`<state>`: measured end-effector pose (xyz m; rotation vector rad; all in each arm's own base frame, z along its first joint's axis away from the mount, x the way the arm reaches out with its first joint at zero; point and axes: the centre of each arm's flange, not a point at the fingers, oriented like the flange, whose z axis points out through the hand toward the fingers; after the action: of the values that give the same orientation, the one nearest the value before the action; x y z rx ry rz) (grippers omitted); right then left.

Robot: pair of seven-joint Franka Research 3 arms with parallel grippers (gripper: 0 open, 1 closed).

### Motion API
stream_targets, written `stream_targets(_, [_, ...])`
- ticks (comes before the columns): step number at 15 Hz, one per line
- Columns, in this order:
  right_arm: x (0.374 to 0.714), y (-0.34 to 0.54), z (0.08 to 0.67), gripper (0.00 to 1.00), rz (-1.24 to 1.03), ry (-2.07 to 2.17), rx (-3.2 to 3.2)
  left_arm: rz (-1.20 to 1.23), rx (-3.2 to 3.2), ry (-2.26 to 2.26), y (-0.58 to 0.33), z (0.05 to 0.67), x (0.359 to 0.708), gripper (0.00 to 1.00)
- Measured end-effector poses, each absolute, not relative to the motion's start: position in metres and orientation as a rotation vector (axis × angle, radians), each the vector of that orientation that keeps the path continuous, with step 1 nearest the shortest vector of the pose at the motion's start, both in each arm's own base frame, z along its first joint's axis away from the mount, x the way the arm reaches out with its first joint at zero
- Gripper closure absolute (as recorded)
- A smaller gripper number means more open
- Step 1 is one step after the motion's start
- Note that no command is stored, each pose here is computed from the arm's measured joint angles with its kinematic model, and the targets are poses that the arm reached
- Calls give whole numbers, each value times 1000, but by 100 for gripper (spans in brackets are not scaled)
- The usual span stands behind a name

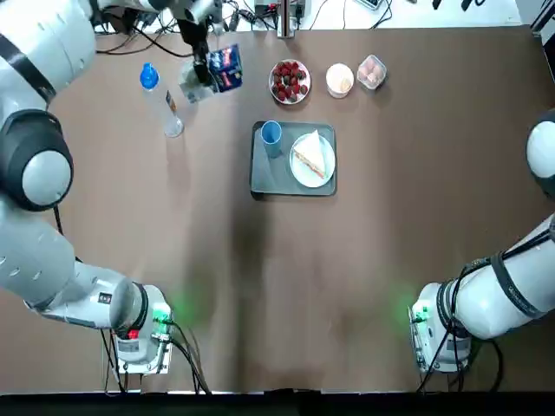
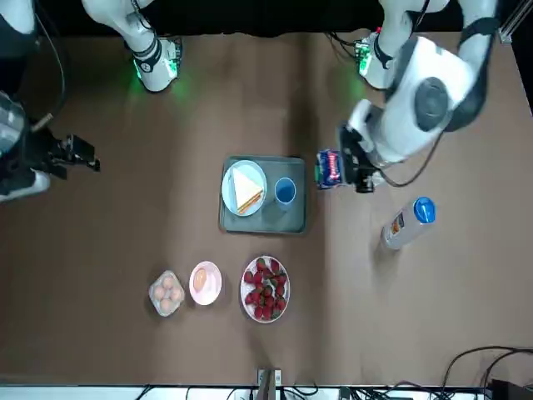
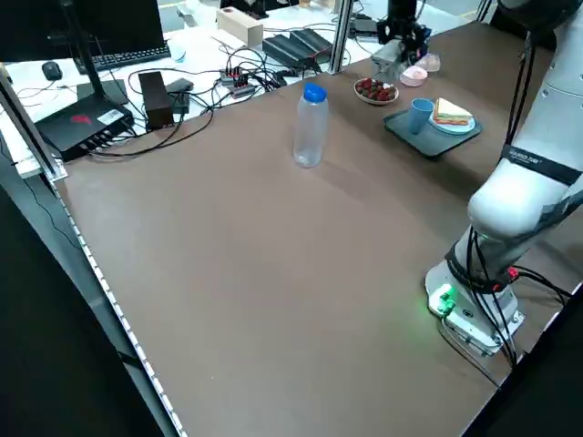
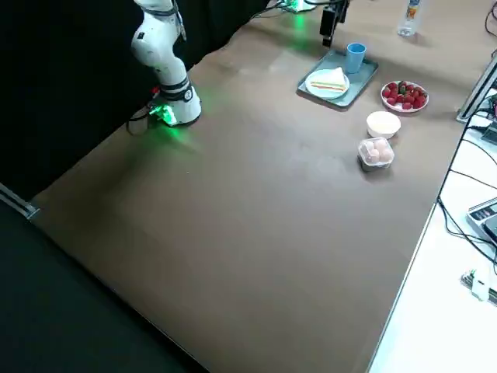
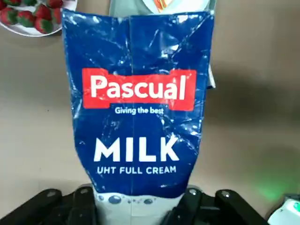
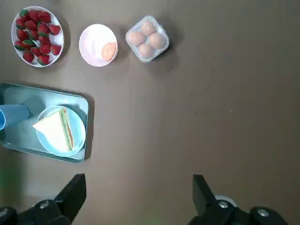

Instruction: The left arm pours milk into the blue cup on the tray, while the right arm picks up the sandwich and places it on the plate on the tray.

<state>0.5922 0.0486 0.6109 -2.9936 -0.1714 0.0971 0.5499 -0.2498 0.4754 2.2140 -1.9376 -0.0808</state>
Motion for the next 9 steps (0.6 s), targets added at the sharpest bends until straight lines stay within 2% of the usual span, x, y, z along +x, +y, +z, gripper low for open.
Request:
stream_targets(4, [563, 29, 644, 0, 57, -169, -2997, -186, 2232, -2082, -313, 444, 522, 56])
stream_targets(9, [546, 44, 642, 0, 62, -222, -3015, -287, 2316, -2166, -346, 409, 511, 56])
